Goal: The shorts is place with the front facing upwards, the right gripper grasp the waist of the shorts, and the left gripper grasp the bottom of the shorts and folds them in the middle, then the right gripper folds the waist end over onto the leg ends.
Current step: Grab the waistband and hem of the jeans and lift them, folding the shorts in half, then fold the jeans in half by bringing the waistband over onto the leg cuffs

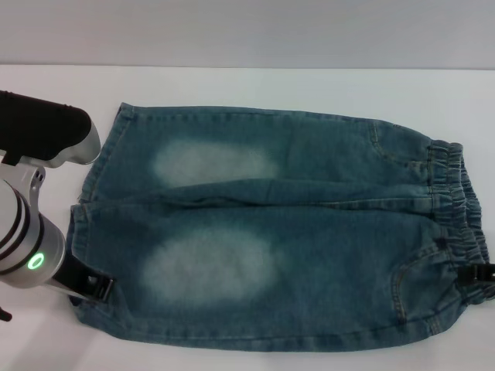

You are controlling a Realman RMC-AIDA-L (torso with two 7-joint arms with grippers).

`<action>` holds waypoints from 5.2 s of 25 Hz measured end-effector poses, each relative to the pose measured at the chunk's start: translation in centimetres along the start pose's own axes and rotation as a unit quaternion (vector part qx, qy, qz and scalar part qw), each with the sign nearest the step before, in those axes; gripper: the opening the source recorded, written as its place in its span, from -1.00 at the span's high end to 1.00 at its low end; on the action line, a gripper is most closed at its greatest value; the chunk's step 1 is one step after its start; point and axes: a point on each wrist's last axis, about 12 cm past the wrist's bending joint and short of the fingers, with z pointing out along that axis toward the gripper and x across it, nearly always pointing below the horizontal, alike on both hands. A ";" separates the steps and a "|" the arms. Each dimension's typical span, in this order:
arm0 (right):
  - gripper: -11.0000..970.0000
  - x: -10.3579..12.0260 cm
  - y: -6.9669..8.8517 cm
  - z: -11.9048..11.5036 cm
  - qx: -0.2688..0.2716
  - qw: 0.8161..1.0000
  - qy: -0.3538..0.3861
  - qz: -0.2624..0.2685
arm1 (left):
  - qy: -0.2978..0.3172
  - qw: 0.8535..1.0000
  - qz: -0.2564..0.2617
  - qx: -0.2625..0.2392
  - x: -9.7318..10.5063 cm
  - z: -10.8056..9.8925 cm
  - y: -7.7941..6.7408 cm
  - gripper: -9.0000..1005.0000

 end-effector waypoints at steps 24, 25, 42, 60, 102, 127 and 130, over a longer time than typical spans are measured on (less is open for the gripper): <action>0.10 0.0 0.7 1.0 -0.042 0.998 0.001 -0.037 | -0.002 1.000 0.009 0.001 -0.3 0.0 -0.4 0.82; 0.15 0.0 0.7 1.0 -0.042 0.998 0.002 -0.038 | -0.003 1.000 0.009 0.002 -0.3 0.0 -0.5 0.82; 0.98 -0.5 0.9 -0.2 -0.074 0.996 -0.035 -0.043 | -0.030 1.000 0.008 0.006 -0.8 -0.4 -0.6 0.78; 0.98 -1.1 -2.2 -1.3 -0.210 0.952 -0.223 0.024 | -0.206 0.978 -0.041 -0.006 -3.9 -1.8 2.3 0.74; 0.92 -3.7 -7.0 2.5 -0.218 0.810 -0.479 0.260 | -0.380 0.920 -0.068 0.075 -11.0 4.4 3.0 0.64; -0.24 0.2 -9.1 2.6 -0.094 0.829 -0.520 0.184 | -0.419 0.900 -0.094 0.070 -11.1 6.1 3.9 -0.41; -0.30 1.5 -9.6 2.7 -0.083 0.829 -0.514 0.202 | -0.413 0.903 -0.089 0.071 -11.0 6.3 3.7 -0.64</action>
